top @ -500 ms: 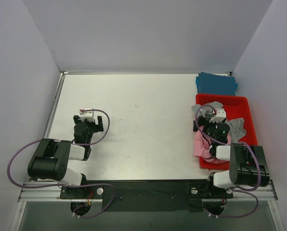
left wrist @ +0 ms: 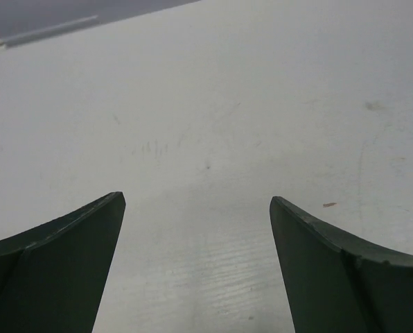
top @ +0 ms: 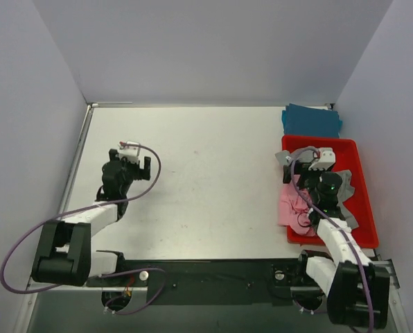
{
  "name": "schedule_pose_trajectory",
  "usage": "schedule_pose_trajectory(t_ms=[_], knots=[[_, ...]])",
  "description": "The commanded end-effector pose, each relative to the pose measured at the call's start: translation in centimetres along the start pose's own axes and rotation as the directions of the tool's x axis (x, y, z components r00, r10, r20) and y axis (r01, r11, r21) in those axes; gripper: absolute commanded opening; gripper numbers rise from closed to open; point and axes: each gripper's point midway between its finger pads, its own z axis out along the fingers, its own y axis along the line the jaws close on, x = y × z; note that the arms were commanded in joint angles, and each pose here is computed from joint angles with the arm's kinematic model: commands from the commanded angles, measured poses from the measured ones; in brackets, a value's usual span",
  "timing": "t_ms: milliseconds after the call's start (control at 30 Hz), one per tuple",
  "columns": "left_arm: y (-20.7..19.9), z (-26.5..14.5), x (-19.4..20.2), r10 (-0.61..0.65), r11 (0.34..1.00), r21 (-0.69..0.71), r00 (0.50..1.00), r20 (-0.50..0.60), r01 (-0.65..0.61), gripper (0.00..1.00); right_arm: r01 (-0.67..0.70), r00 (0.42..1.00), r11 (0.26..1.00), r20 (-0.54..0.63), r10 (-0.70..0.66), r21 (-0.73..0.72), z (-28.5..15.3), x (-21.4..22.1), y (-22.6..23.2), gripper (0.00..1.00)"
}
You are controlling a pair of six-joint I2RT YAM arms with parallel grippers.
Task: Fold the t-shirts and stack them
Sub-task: Grab crumpled tshirt from bin with the right arm
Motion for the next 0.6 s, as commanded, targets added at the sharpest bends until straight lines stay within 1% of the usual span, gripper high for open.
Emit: schedule_pose_trajectory(t_ms=[0, 33, 67, 100, 133, 167, 200, 233, 267, 300, 333, 367, 400, 433, 467, 500, 567], knots=[[-5.0, 0.2, -9.5, 0.188, 0.919, 0.338, 0.98, 0.07, -0.201, 0.97, -0.006, 1.0, 0.996, -0.026, 0.009, 0.095, -2.0, -5.5, -0.9, 1.0], [-5.4, 0.4, -10.6, 0.191, 0.914, 0.352, 0.979, 0.065, -0.202, 0.97, -0.036, 0.998, 0.984, -0.038, 0.043, 0.177, -2.7, -6.6, -2.0, 1.0], [-5.6, 0.7, -11.3, 0.187, 0.915, 0.361, 0.982, 0.013, -0.179, 0.97, -0.068, 0.997, 0.973, -0.029, 0.076, 0.222, -3.1, -7.2, -2.6, 1.0], [-5.8, 0.9, -12.2, 0.178, 0.918, 0.362, 0.984, -0.004, -0.164, 0.97, -0.121, 0.991, 0.943, -0.011, 0.131, 0.309, -3.9, -8.5, -3.7, 1.0], [-6.0, 1.1, -12.8, 0.18, 0.914, 0.38, 0.981, -0.068, -0.141, 0.97, -0.157, 0.986, 0.929, -0.005, 0.168, 0.336, -4.3, -8.9, -4.0, 1.0], [-6.4, 1.0, -12.5, 0.188, 0.909, 0.397, 0.976, -0.115, -0.128, 0.97, -0.19, 0.979, 0.917, 0.002, 0.203, 0.351, -4.7, -10.1, -4.3, 1.0], [-6.4, 1.2, -13.3, 0.188, 0.908, 0.406, 0.967, -0.174, -0.104, 0.97, -0.206, 0.975, 0.917, -0.006, 0.221, 0.341, -4.7, -10.6, -4.2, 1.0], [-7.0, 0.8, -13.1, 0.196, 0.899, 0.429, 0.955, -0.221, -0.085, 0.97, -0.241, 0.96, 0.907, -0.05, 0.274, 0.347, -4.7, -10.5, -4.1, 0.97], [-7.1, 0.6, -13.4, 0.21, 0.893, 0.446, 0.934, -0.291, -0.062, 0.97, -0.254, 0.952, 0.9, -0.072, 0.297, 0.354, -4.6, -10.8, -4.1, 0.96], [-7.5, 0.4, -13.9, 0.216, 0.887, 0.459, 0.925, -0.313, -0.052, 0.97, -0.274, 0.932, 0.889, -0.126, 0.339, 0.367, -4.5, -10.9, -4.0, 0.92], [-7.7, -0.1, -13.8, 0.226, 0.879, 0.476, 0.894, -0.386, -0.016, 0.97, -0.277, 0.918, 0.886, -0.169, 0.358, 0.371, -4.3, -10.5, -3.9, 0.87], [-8.4, -0.6, -14.5, 0.228, 0.861, 0.509, 0.889, -0.398, 0.008, 0.97, -0.279, 0.884, 0.881, -0.257, 0.391, 0.381, -4.2, -9.7, -3.4, 0.79], [-8.6, -1.0, -14.7, 0.232, 0.854, 0.518, 0.861, -0.452, 0.042, 0.97, -0.284, 0.863, 0.877, -0.296, 0.411, 0.389, -4.3, -9.3, -3.2, 0.72], [-8.8, -1.4, -14.8, 0.226, 0.85, 0.522, 0.849, -0.478, 0.067, 0.97, -0.289, 0.806, 0.861, -0.378, 0.455, 0.419, -4.7, -8.0, -2.9, 0.68], [-8.8, -1.9, -14.6, 0.211, 0.852, 0.511, 0.821, -0.53, 0.111, 0.97, -0.293, 0.758, 0.848, -0.434, 0.488, 0.441, -5.5, -6.7, -2.4, 0.64], [-9.0, -2.3, -14.4, 0.204, 0.85, 0.509, 0.804, -0.559, 0.138, 0.97, -0.314, 0.725, 0.847, -0.468, 0.505, 0.428, -5.3, -5.9, -1.6, 0.62], [-9.3, -3.4, -12.6, 0.178, 0.849, 0.484, 0.748, -0.639, 0.212, 0.97, -0.322, 0.687, 0.85, -0.514, 0.513, 0.418, -5.7, -4.0, -0.3, 0.61]])
